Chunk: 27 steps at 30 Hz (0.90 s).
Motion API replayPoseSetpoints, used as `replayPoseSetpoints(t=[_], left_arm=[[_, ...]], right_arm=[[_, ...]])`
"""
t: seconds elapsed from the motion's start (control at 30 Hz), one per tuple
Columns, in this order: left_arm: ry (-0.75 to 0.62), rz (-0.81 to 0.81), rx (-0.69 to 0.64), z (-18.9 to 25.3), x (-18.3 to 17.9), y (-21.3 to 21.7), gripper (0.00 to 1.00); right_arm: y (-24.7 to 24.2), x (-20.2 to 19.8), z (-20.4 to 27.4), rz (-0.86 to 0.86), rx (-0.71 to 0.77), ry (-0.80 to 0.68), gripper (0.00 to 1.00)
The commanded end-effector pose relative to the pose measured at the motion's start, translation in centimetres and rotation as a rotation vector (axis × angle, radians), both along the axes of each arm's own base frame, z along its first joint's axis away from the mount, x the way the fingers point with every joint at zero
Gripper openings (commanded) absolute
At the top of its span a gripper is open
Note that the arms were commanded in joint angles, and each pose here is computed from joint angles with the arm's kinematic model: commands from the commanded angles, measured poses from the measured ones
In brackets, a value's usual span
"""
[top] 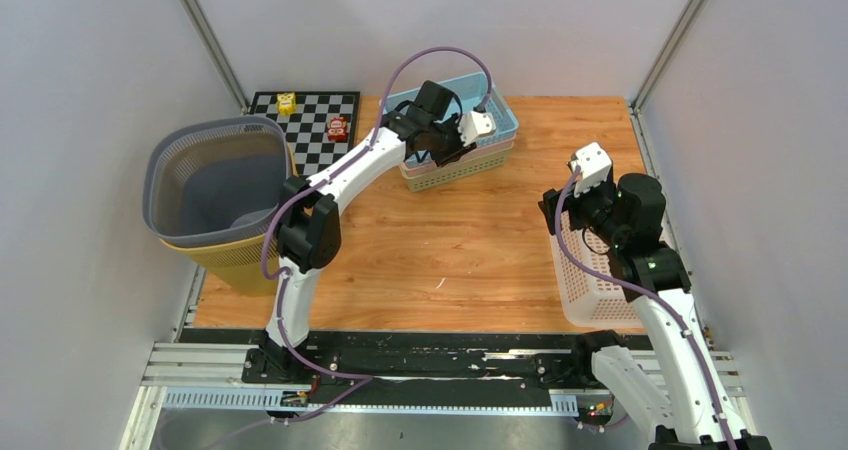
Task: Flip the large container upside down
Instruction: Move the multiple containers to the center of the board.
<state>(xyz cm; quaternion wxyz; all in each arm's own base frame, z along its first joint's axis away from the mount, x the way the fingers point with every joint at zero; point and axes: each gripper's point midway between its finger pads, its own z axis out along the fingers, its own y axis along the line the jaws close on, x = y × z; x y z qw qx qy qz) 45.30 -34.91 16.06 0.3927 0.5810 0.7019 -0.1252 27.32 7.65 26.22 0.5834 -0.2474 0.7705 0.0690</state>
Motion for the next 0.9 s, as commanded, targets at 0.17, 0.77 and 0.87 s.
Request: replayPoseSetpoints(t=[0.17,0.77,0.87], left_arm=[[0.058,0.004,0.046,-1.6,-2.1,1.8,0.16],[0.205,-0.06,0.024,-0.4,-11.3,4.7,0.0],[0.23,-0.085,0.01,-0.1,-13.7,4.8,0.0]], right_arm=[[-0.3,0.1,0.2,-0.012,0.001,-0.022,0.88],[0.0,-0.2,0.7,-0.003,0.018,-0.032,0.88],[0.0,-0.3,0.9,-0.002,0.021,-0.036,0.88]])
